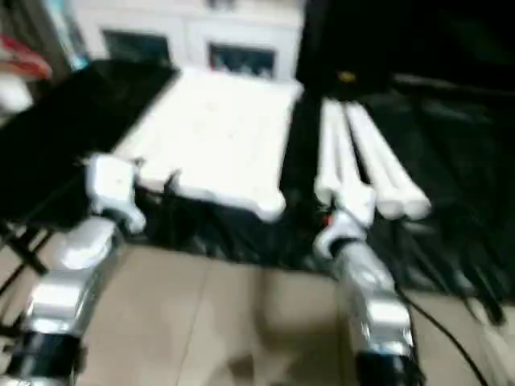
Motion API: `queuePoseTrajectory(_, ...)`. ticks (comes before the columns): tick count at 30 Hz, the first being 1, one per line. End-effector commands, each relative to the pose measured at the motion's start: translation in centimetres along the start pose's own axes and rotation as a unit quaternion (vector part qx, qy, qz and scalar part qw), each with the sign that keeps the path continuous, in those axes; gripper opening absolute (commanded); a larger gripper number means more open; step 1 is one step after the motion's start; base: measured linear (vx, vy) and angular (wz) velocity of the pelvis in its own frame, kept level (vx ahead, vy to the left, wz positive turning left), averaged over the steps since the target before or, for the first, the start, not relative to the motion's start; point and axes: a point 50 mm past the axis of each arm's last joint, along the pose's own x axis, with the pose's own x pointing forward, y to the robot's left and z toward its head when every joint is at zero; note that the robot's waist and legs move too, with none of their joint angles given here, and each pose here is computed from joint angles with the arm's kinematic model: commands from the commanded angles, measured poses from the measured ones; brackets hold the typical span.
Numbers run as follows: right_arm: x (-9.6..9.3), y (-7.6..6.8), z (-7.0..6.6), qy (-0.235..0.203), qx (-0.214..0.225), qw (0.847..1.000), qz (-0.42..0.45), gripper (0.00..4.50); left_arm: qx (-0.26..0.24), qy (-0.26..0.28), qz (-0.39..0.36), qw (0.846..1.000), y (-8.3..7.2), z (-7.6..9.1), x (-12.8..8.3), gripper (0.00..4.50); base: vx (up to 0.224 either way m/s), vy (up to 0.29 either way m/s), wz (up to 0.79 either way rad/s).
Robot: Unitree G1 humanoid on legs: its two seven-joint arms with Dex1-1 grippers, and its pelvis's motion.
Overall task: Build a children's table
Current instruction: Move to table
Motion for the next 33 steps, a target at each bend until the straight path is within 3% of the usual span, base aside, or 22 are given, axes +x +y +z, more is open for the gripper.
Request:
queuePoseTrajectory(1, 0.2, 0.6, 0.4, -0.006, -0.002, 1.000, 0.013, 4.50, -0.009, 0.009, -0.003, 1.000, 0.1, -0.4, -0.2, 3.78, 0.195, 0.091, -0.44)
queuePoseTrajectory(6, 0.0, -0.1, 1.0, -0.007, -0.020, 1.000, 0.012, 4.50, -0.044, 0.033, -0.022, 0.998, -1.6, -2.1, -0.9, 3.78, 0.208, 0.046, -0.18)
queuePoseTrajectory(18, 0.1, -0.4, 1.3, 0.005, -0.038, 0.999, 0.036, 4.50, -0.029, 0.024, -0.040, 0.999, -2.7, -1.9, -0.9, 3.78, 0.147, -0.012, 0.04)
queuePoseTrajectory(24, 0.0, -0.4, 1.1, 0.009, -0.036, 0.999, 0.036, 4.50, 0.006, 0.023, -0.052, 0.998, -2.7, -1.7, -0.2, 3.78, 0.008, 0.007, 0.00)
queuePoseTrajectory(33, -0.5, -0.3, 0.6, 0.017, -0.040, 0.999, 0.015, 4.50, -0.005, 0.018, -0.071, 0.997, -3.4, -1.3, 0.8, 3.78, -0.069, -0.113, 0.06)
